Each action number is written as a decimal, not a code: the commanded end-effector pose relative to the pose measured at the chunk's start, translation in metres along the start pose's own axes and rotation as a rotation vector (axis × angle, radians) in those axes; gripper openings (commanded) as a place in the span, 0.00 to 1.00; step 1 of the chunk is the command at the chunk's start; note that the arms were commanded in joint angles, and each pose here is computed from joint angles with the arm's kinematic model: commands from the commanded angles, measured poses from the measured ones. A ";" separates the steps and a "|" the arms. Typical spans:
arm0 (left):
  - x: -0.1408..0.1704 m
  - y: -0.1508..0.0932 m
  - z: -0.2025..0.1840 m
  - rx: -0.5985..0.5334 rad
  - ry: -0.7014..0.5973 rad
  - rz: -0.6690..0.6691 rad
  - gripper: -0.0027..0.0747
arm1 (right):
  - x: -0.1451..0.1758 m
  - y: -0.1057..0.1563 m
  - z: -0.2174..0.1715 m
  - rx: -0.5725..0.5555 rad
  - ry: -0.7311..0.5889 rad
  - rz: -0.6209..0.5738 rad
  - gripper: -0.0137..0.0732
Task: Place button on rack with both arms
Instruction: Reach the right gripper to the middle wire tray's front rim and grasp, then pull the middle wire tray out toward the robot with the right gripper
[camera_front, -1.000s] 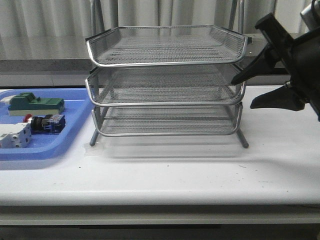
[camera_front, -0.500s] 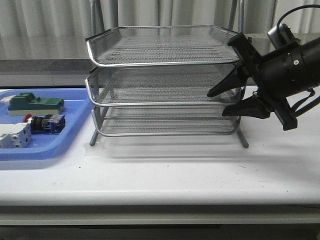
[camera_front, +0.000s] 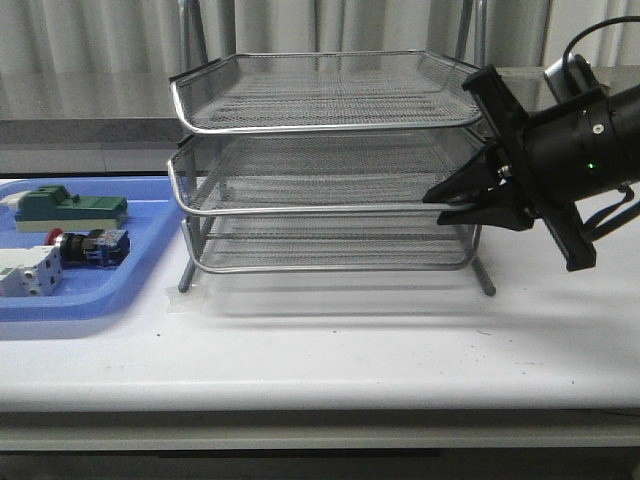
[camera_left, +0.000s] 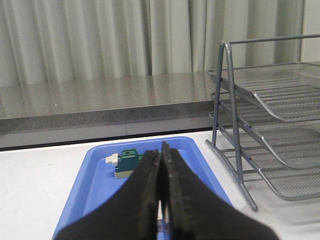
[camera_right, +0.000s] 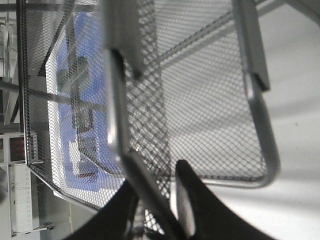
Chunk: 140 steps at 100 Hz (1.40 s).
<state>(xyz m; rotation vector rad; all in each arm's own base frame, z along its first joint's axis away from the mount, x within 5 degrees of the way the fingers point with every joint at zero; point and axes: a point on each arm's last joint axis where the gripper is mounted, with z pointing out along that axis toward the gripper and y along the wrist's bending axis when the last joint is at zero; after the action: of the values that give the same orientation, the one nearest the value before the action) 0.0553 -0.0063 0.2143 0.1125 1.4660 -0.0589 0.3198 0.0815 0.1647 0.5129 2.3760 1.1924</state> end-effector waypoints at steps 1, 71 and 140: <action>0.007 -0.001 -0.002 0.000 -0.066 -0.004 0.01 | 0.012 0.003 -0.009 -0.008 0.040 -0.085 0.16; 0.007 -0.001 -0.002 0.000 -0.066 -0.004 0.01 | 0.094 -0.029 -0.058 0.041 0.080 -0.129 0.16; 0.007 -0.001 -0.002 0.000 -0.066 -0.004 0.01 | 0.096 -0.003 -0.083 -0.036 -0.005 -0.297 0.67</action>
<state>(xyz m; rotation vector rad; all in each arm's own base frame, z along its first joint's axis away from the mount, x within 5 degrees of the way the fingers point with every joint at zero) 0.0553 -0.0063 0.2143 0.1125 1.4660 -0.0589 0.1965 0.0703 0.1704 0.2310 2.3929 1.0500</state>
